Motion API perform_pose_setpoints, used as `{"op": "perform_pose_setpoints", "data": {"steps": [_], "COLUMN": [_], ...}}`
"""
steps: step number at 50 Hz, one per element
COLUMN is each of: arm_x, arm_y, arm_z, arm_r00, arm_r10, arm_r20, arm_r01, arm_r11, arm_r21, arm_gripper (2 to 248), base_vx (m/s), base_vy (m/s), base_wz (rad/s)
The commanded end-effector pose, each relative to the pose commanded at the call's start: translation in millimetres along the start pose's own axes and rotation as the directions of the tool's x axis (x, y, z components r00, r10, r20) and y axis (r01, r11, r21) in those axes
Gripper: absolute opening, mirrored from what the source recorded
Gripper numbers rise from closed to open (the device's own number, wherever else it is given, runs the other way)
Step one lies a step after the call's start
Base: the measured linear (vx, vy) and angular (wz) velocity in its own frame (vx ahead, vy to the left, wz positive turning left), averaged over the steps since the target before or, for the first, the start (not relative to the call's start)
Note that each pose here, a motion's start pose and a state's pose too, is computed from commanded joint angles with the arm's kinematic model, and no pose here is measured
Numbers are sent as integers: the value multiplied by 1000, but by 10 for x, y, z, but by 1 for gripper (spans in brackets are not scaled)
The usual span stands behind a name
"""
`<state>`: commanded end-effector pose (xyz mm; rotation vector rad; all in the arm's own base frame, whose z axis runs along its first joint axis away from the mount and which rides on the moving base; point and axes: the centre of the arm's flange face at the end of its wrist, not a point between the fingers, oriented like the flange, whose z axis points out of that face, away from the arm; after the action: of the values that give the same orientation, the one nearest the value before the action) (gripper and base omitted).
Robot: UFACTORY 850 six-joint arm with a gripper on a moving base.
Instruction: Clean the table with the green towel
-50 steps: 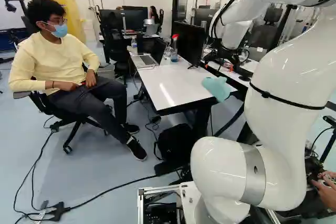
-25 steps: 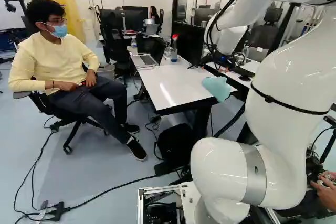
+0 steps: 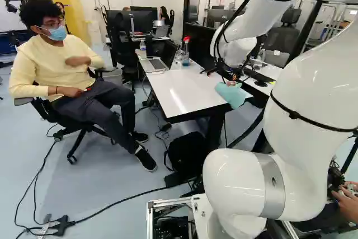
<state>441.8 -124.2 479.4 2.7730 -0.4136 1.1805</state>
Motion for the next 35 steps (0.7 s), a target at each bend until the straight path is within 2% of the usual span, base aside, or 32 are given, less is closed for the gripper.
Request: {"op": "perform_pose_setpoints", "data": {"steps": [16, 35], "arm_x": [-435, -989], "arm_y": [-233, -457], "arm_z": [-76, -213], "arm_r00": [995, 976], "arm_r10": [-41, -79], "arm_r20": [-92, -204], "arm_r01": [45, 99], "arm_r11": [998, 991], "arm_r21": [40, 90], "arm_gripper": [247, 247], "base_vx": [0, 0], "base_vy": [0, 0], "base_wz": [0, 0]}}
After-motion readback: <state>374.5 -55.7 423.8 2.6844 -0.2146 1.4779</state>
